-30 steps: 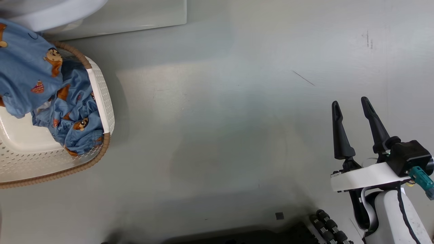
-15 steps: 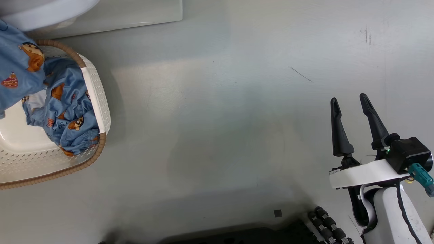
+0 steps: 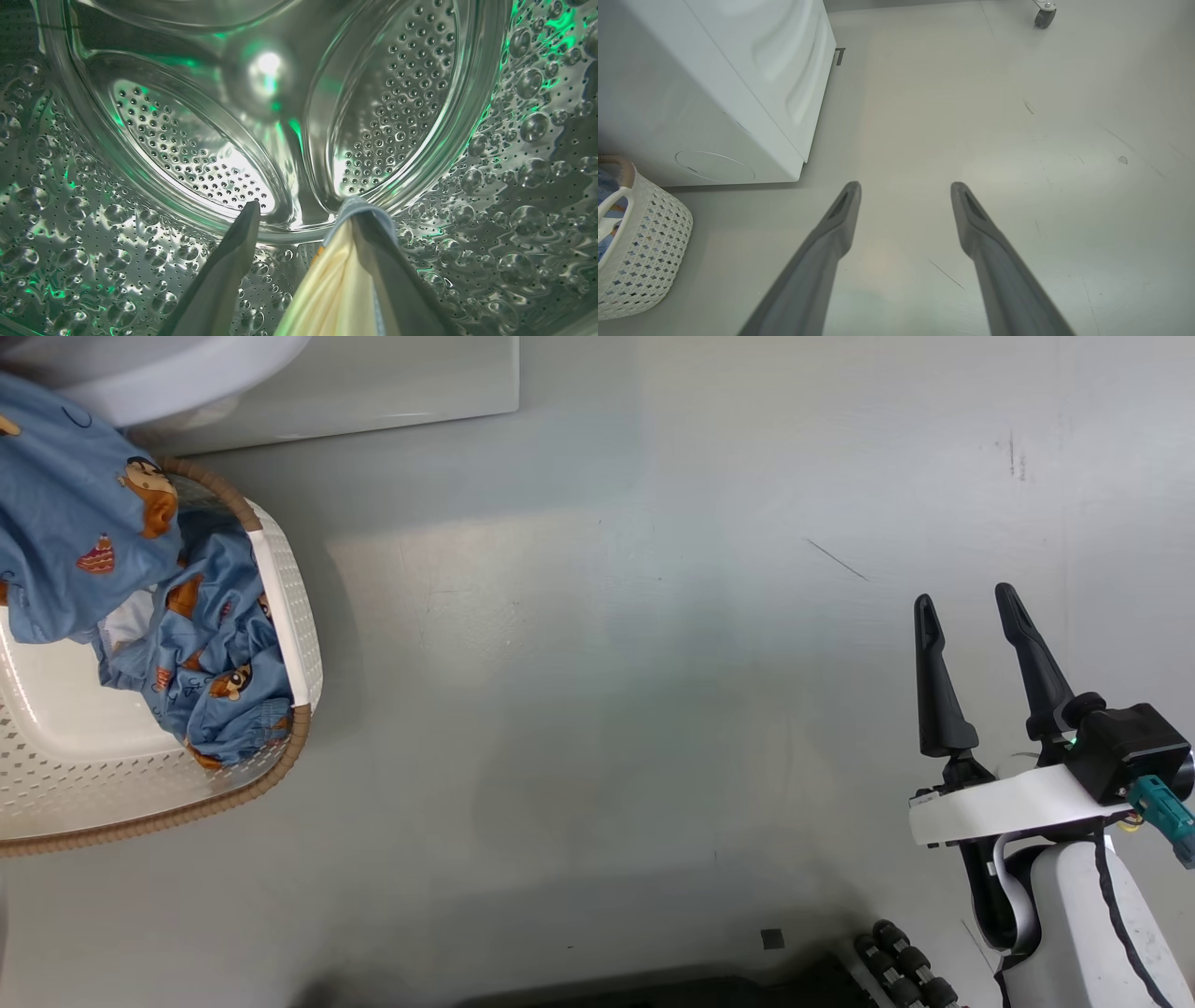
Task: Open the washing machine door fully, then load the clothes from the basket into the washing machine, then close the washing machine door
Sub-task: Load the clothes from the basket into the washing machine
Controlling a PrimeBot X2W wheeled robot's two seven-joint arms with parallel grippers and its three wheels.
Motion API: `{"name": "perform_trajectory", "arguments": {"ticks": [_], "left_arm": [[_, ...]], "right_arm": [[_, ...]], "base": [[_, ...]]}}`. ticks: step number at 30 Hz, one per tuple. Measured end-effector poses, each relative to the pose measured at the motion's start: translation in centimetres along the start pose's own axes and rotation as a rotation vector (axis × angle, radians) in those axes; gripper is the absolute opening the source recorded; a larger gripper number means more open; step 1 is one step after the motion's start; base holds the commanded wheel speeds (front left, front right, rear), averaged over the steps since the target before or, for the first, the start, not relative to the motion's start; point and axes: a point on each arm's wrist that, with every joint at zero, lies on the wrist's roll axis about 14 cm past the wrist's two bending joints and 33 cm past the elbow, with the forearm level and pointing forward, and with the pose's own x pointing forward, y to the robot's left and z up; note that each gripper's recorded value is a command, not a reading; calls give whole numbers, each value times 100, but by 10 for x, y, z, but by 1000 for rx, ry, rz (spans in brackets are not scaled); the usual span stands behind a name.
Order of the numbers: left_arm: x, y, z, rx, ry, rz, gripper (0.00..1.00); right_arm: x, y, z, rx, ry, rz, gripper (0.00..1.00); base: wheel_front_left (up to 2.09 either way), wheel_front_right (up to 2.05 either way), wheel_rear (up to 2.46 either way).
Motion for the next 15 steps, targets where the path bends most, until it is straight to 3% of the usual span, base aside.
{"name": "perform_trajectory", "arguments": {"ticks": [15], "left_arm": [[-17,6,18,-12,11,24,100]], "right_arm": [[4,8,22,-1,-61,23,100]], "base": [[0,0,0]]}}
